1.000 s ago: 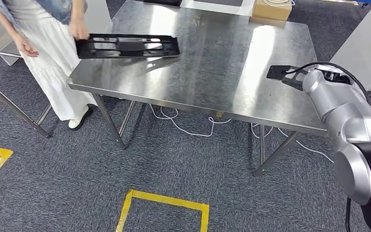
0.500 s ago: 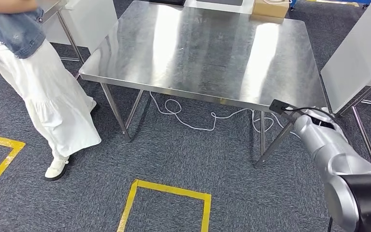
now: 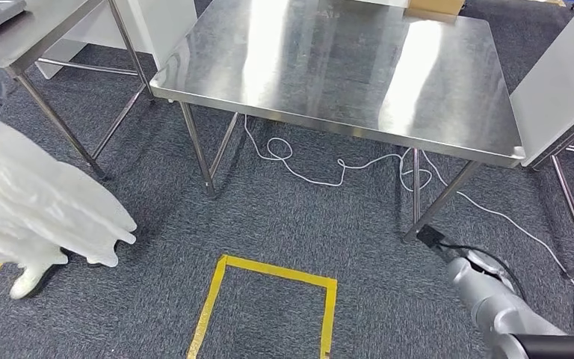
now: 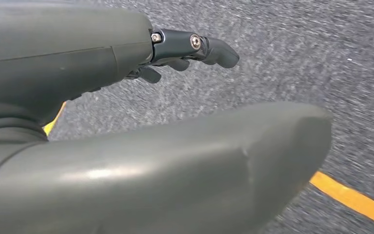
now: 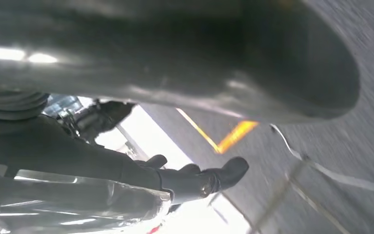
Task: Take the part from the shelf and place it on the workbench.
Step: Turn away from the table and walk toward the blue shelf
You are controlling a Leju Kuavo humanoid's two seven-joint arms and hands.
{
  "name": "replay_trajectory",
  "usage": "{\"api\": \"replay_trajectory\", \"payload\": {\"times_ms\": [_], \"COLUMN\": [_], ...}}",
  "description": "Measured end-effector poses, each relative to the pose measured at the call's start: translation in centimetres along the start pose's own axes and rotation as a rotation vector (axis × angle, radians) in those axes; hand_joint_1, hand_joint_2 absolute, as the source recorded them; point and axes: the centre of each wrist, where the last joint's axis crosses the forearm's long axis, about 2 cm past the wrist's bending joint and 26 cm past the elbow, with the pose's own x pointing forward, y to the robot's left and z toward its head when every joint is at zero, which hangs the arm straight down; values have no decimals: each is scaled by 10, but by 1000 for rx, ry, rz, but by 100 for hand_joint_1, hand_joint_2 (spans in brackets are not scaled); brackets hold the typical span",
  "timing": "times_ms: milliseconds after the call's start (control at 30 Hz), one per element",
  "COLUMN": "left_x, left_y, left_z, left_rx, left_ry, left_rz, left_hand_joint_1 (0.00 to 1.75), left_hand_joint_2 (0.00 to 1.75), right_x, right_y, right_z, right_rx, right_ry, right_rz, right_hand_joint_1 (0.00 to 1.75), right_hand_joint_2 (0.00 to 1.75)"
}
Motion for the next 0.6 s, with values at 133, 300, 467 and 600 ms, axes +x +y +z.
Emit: {"api": "replay_trajectory", "payload": {"times_ms": [133, 300, 467, 600], "left_x": [0, -3, -6, -4], "left_y": [0, 1, 2, 1], "left_z": [0, 1, 2, 2], "left_rx": [-1, -5, -16, -30], "left_ry": [-4, -14, -30, -49], "left_rz": [-3, -9, -16, -22], "left_hand_joint_1": [0, 0, 0, 0], "left_hand_joint_2": [0, 0, 0, 0], "right_x": [-6, -19, -39, -58], "right_y": [20, 80, 135, 171], "right_z": [2, 14, 30, 42], "right_rx": [34, 149, 273, 375], "right_ry": [13, 10, 3, 8], "right_rz": [-33, -93, -161, -241], "right_hand_joint_1": [0, 0, 0, 0], "right_hand_joint_2": [0, 44, 175, 175]}}
